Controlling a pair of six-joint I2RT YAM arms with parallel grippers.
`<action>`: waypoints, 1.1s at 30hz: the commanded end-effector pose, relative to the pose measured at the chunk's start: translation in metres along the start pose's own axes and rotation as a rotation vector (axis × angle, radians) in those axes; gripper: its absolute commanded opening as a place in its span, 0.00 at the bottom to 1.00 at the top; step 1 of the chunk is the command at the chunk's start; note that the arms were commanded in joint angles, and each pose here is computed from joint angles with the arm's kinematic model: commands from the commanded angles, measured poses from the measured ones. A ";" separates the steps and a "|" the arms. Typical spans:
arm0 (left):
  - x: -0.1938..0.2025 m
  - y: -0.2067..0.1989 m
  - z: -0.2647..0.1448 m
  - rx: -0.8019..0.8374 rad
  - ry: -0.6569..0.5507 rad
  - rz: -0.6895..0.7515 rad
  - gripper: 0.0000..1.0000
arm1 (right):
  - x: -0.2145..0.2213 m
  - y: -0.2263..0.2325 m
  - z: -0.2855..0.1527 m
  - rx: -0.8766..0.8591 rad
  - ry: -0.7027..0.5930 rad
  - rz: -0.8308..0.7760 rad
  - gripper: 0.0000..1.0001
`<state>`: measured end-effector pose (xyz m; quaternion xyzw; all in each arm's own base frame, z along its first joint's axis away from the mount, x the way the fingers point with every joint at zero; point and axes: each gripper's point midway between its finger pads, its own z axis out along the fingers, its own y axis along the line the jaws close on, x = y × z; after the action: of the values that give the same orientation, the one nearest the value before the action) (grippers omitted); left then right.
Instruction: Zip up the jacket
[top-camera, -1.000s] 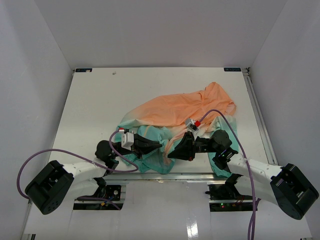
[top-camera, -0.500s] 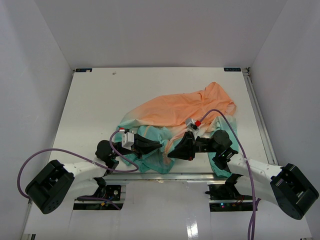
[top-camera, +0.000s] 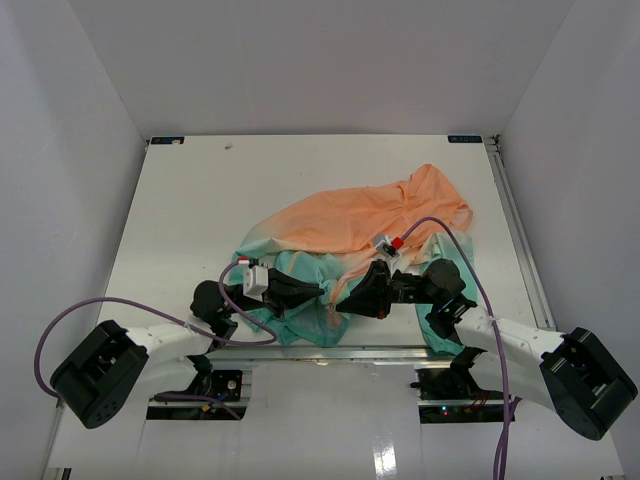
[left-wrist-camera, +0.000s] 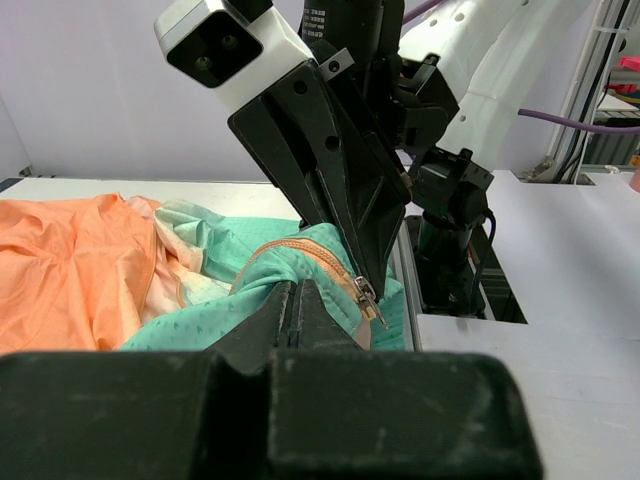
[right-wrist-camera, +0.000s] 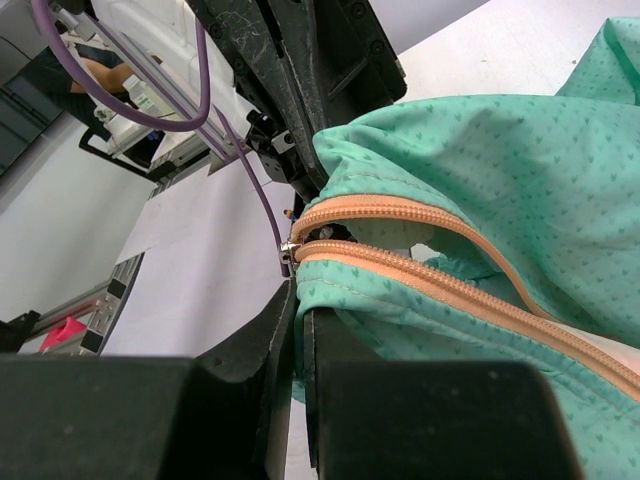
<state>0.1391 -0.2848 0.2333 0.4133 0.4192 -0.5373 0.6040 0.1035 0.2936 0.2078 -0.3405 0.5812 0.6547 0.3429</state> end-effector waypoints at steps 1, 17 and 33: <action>-0.081 -0.022 -0.003 0.072 -0.292 0.322 0.00 | -0.007 0.003 -0.001 -0.004 -0.037 -0.021 0.08; -0.066 -0.016 0.001 0.067 -0.223 0.320 0.00 | -0.013 -0.003 0.002 0.024 -0.040 -0.018 0.08; -0.064 -0.006 0.005 0.041 -0.208 0.319 0.00 | -0.008 0.008 -0.002 -0.033 -0.022 -0.064 0.08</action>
<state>0.1403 -0.2816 0.2422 0.4336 0.3848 -0.5041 0.6402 0.1053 0.2927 0.2027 -0.3346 0.5908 0.6507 0.3400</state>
